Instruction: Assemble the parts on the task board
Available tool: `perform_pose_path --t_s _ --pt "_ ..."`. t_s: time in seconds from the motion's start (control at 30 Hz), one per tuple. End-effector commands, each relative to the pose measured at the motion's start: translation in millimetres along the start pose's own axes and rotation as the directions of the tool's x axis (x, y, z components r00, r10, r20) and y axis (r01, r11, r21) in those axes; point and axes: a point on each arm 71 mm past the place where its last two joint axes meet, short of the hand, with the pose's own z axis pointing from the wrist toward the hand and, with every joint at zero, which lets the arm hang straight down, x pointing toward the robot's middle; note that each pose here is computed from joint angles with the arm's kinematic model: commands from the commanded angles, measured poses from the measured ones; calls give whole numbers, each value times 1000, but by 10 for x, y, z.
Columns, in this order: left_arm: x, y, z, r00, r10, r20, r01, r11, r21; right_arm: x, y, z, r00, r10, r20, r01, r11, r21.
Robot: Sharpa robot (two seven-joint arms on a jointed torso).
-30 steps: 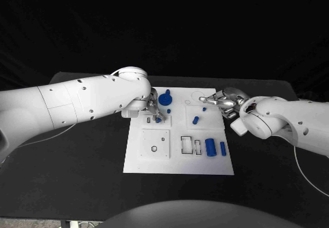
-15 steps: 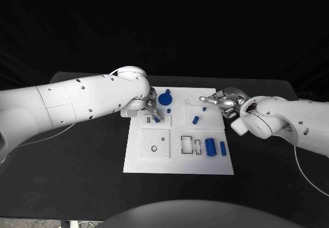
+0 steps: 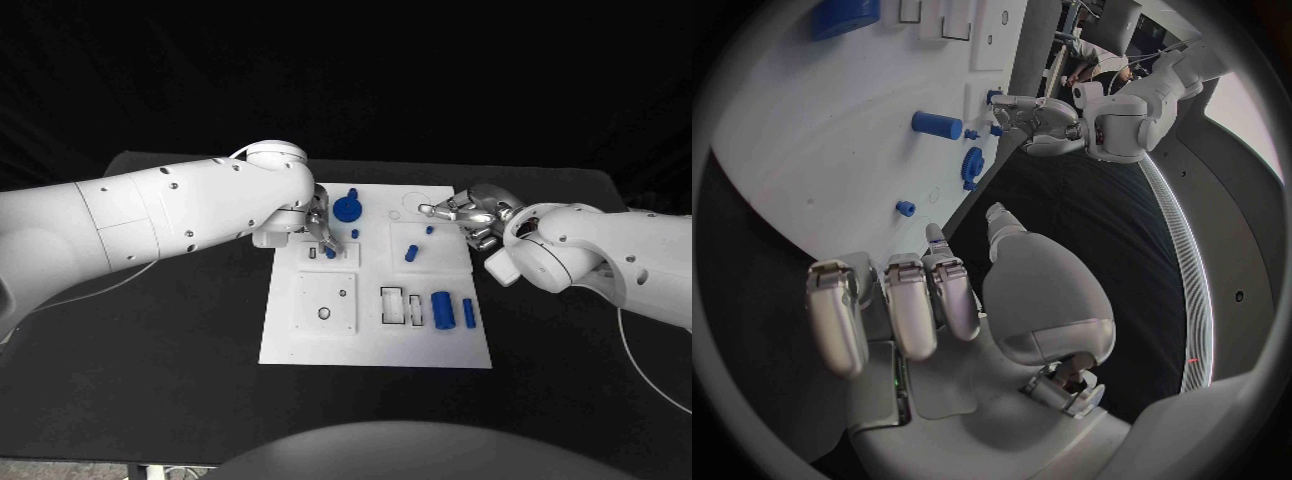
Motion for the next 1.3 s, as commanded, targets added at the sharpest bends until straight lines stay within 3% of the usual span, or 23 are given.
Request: perform_pose_path --t_s 0.03,0.3,0.5,0.77,1.1,1.3 --pt "1 81 -8 1000 -7 10 8 994 -106 12 0 0 1000 -8 -8 8 1000 -4" --pt "-19 164 -49 994 -73 85 79 995 -62 17 0 1 1000 -8 -11 8 1000 -6" --pt "-65 309 -139 980 -134 144 141 989 -33 10 -8 0 1000 -8 -10 8 1000 -4" --pt "-181 458 -191 967 -170 192 180 983 -38 12 -11 4 1000 -8 -11 8 1000 -3" --pt "-339 669 -109 959 -186 214 210 973 -93 11 -23 5 1000 -7 -13 7 1000 2" --pt "-417 731 -39 957 -190 221 219 969 -115 18 -21 3 1000 -6 -16 6 1000 2"
